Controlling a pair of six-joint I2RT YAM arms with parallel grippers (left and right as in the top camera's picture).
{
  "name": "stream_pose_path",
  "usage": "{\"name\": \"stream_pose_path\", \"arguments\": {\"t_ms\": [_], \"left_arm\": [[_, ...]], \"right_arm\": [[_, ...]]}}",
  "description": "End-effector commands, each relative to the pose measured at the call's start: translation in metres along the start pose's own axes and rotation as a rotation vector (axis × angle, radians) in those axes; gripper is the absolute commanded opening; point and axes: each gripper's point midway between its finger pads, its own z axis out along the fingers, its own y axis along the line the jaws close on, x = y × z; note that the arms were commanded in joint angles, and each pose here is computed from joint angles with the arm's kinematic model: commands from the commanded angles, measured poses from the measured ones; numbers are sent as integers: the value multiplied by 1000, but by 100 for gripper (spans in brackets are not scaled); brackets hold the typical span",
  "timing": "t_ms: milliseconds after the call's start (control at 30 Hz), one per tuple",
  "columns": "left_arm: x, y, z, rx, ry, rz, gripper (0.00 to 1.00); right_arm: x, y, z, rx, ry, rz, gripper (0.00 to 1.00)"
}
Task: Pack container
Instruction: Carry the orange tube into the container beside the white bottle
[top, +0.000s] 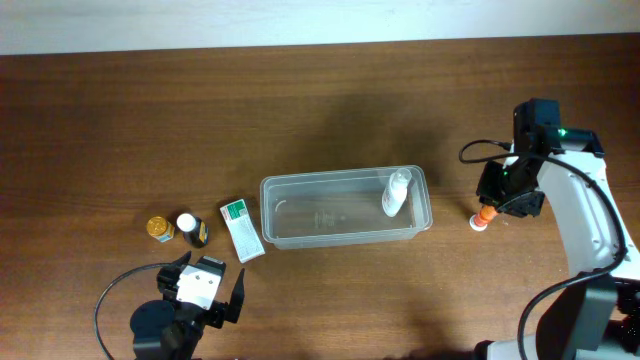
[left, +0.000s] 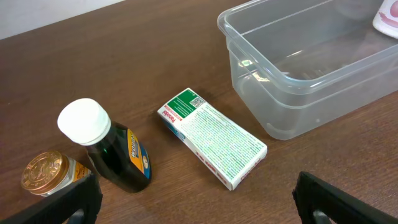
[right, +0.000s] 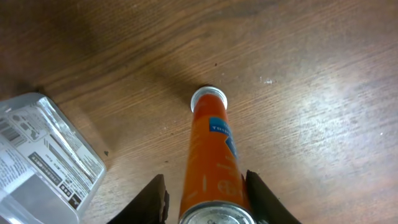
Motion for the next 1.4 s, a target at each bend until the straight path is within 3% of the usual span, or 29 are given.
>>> {"name": "stream_pose_path", "arguments": {"t_ms": [0, 300, 567, 1000, 1167, 1367], "left_arm": [[-1, -1, 0, 7, -10, 8, 99], [-1, -1, 0, 7, -10, 8, 99], [-1, -1, 0, 7, -10, 8, 99], [-1, -1, 0, 7, -10, 8, 100], [-1, -1, 0, 7, -10, 8, 99], [-1, -1, 0, 7, -10, 8, 99]], "right_arm": [[0, -3, 3, 14, 5, 14, 27], [-3, -2, -10, 10, -8, 12, 15], [-2, 10, -68, -27, -103, -23, 11], [89, 73, -199, -222, -194, -334, 11], [109, 83, -202, -290, -137, -370, 11], [106, 89, -184, -269, -63, -367, 11]]}}
